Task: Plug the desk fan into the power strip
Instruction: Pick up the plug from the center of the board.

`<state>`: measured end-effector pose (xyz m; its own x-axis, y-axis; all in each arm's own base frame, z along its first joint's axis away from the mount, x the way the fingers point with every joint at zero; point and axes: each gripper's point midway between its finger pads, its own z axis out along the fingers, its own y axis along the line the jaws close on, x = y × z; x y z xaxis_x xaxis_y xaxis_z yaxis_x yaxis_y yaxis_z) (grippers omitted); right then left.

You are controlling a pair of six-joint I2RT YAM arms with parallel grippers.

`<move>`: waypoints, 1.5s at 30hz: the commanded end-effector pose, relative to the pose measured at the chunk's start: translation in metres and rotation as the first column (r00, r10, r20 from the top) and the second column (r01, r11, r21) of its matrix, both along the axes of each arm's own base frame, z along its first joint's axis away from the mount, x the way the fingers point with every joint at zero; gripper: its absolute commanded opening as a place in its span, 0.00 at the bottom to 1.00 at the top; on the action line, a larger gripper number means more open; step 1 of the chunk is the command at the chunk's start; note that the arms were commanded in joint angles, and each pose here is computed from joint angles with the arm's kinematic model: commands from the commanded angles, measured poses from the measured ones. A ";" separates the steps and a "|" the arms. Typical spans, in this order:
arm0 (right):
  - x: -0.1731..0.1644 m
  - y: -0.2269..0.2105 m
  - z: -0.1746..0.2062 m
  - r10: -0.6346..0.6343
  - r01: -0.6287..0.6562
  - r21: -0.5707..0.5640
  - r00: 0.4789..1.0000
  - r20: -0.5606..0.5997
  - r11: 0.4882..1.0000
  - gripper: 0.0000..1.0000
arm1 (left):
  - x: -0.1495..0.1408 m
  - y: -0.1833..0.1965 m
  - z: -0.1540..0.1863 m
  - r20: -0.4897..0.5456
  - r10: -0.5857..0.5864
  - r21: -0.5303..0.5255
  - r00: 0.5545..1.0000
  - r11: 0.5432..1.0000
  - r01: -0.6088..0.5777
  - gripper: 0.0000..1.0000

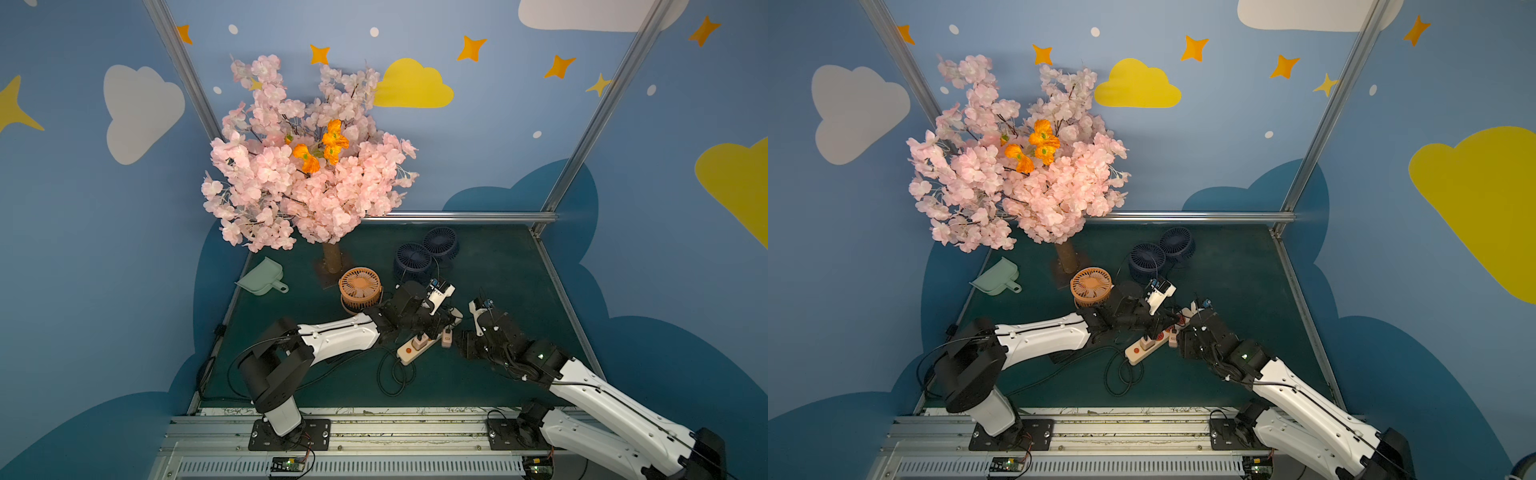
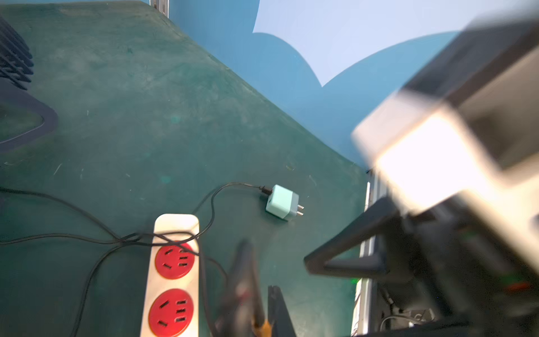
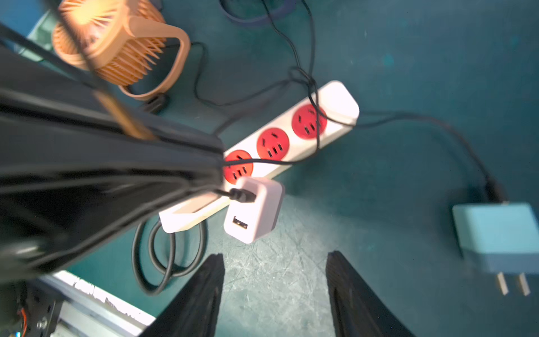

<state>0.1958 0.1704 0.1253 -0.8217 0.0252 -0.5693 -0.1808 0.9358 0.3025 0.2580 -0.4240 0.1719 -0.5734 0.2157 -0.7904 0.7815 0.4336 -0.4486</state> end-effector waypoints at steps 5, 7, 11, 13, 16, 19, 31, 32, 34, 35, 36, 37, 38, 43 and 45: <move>0.010 0.013 -0.005 -0.157 0.156 0.045 0.987 0.021 0.987 0.59 | 0.003 -0.004 0.021 -0.082 0.035 -0.054 0.996 0.998 -0.040 0.02; 0.011 0.017 -0.005 -0.160 0.159 0.042 0.987 0.025 0.986 0.59 | 0.002 -0.004 0.019 -0.098 0.033 -0.051 0.995 0.998 -0.038 0.02; 0.014 0.025 -0.007 -0.166 0.165 0.033 0.986 0.025 0.986 0.59 | 0.002 -0.005 0.022 -0.127 0.042 -0.061 0.991 0.997 -0.050 0.02; 0.017 0.029 -0.005 -0.166 0.165 0.035 0.986 0.033 0.986 0.59 | 0.001 -0.006 0.022 -0.138 0.046 -0.064 0.989 0.996 -0.055 0.02; 0.024 0.038 0.008 -0.169 0.165 0.064 0.984 0.052 0.984 0.59 | 0.003 -0.005 0.020 -0.148 0.061 -0.058 0.987 0.996 -0.070 0.02; 0.027 0.041 0.015 -0.178 0.172 0.080 0.982 0.068 0.982 0.60 | 0.004 -0.003 0.018 -0.158 0.077 -0.051 0.984 0.995 -0.086 0.02; 0.033 0.028 0.005 -0.257 0.258 0.002 0.964 0.062 0.966 0.52 | 0.003 -0.006 0.030 -0.181 0.094 -0.088 0.979 0.990 -0.112 0.02; 0.034 0.029 0.004 -0.256 0.257 0.000 0.965 0.063 0.966 0.52 | 0.002 -0.007 0.030 -0.187 0.094 -0.090 0.978 0.990 -0.113 0.02; 0.035 0.031 0.005 -0.251 0.252 -0.003 0.966 0.066 0.968 0.52 | 0.002 -0.008 0.030 -0.197 0.094 -0.098 0.976 0.989 -0.115 0.02; 0.036 0.031 0.004 -0.251 0.252 -0.005 0.966 0.067 0.968 0.53 | 0.002 -0.008 0.032 -0.200 0.092 -0.106 0.975 0.988 -0.115 0.02; 0.036 0.032 0.004 -0.251 0.252 -0.006 0.966 0.065 0.968 0.52 | 0.001 -0.009 0.033 -0.203 0.088 -0.113 0.975 0.987 -0.113 0.02; 0.037 0.033 0.003 -0.250 0.251 -0.010 0.966 0.066 0.968 0.51 | 0.001 -0.010 0.034 -0.207 0.086 -0.118 0.975 0.987 -0.112 0.02; 0.038 0.033 0.002 -0.249 0.250 -0.015 0.966 0.065 0.968 0.49 | 0.001 -0.010 0.035 -0.208 0.087 -0.122 0.974 0.986 -0.114 0.02; 0.039 0.034 -0.004 -0.254 0.256 -0.036 0.966 0.053 0.966 0.39 | 0.000 -0.012 0.040 -0.210 0.082 -0.140 0.974 0.984 -0.113 0.02; 0.039 0.034 -0.007 -0.259 0.261 -0.042 0.965 0.050 0.964 0.36 | -0.001 -0.012 0.042 -0.212 0.080 -0.145 0.974 0.983 -0.112 0.02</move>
<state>0.2282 0.1978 0.1097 -0.7798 0.1855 -0.5979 0.0520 0.9710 0.2335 0.2679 -0.4223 0.1770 -0.7664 0.0604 -0.6395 0.5744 0.5102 -0.6401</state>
